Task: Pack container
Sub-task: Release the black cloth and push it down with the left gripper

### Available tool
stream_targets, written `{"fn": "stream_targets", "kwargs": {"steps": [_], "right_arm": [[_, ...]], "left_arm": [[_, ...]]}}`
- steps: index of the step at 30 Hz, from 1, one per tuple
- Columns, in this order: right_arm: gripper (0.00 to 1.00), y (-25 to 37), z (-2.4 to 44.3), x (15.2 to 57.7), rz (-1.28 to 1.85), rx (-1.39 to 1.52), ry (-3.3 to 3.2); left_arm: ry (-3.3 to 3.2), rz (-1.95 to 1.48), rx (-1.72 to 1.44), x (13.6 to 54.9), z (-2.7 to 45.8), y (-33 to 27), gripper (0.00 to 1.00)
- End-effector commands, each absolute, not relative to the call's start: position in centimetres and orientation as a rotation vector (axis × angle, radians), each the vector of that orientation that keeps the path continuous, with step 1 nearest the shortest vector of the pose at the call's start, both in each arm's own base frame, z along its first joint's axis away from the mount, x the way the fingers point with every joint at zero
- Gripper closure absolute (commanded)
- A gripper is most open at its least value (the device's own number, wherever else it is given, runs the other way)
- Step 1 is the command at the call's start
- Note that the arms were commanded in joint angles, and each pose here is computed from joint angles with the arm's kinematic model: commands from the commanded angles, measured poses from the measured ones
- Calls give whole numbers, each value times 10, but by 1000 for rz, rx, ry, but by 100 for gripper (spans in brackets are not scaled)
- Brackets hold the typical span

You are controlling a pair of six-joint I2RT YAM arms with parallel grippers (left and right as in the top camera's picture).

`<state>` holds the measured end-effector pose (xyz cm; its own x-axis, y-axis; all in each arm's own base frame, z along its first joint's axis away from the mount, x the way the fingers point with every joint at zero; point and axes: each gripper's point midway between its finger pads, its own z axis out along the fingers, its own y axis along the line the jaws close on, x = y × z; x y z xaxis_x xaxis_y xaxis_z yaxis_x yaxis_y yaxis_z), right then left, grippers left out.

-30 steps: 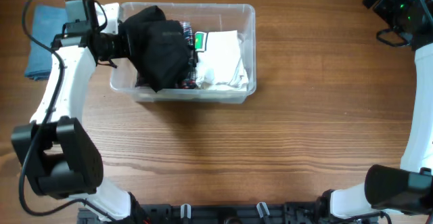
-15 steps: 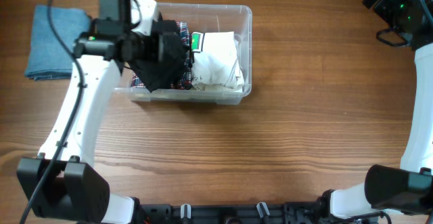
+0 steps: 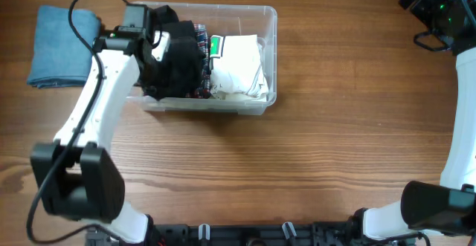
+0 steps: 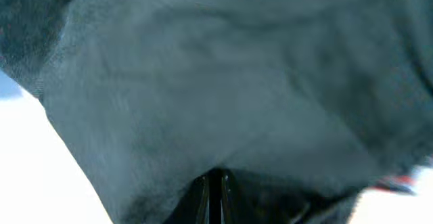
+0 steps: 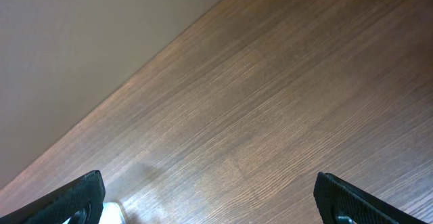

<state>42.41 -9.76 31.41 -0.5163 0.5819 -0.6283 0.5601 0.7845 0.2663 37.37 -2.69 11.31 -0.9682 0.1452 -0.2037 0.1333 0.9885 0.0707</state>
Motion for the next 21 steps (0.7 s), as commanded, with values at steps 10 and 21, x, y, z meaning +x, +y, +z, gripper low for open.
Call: {"fn": "stream_targets", "kwargs": {"steps": [10,21], "right_arm": [[0,-100,312,425,29,861,2232],[0,-100,312,425,29,861,2232]], "left_arm": [[2768,305,-126,429,98,46,95],[2530,231,47,471,162,-20,96]]}}
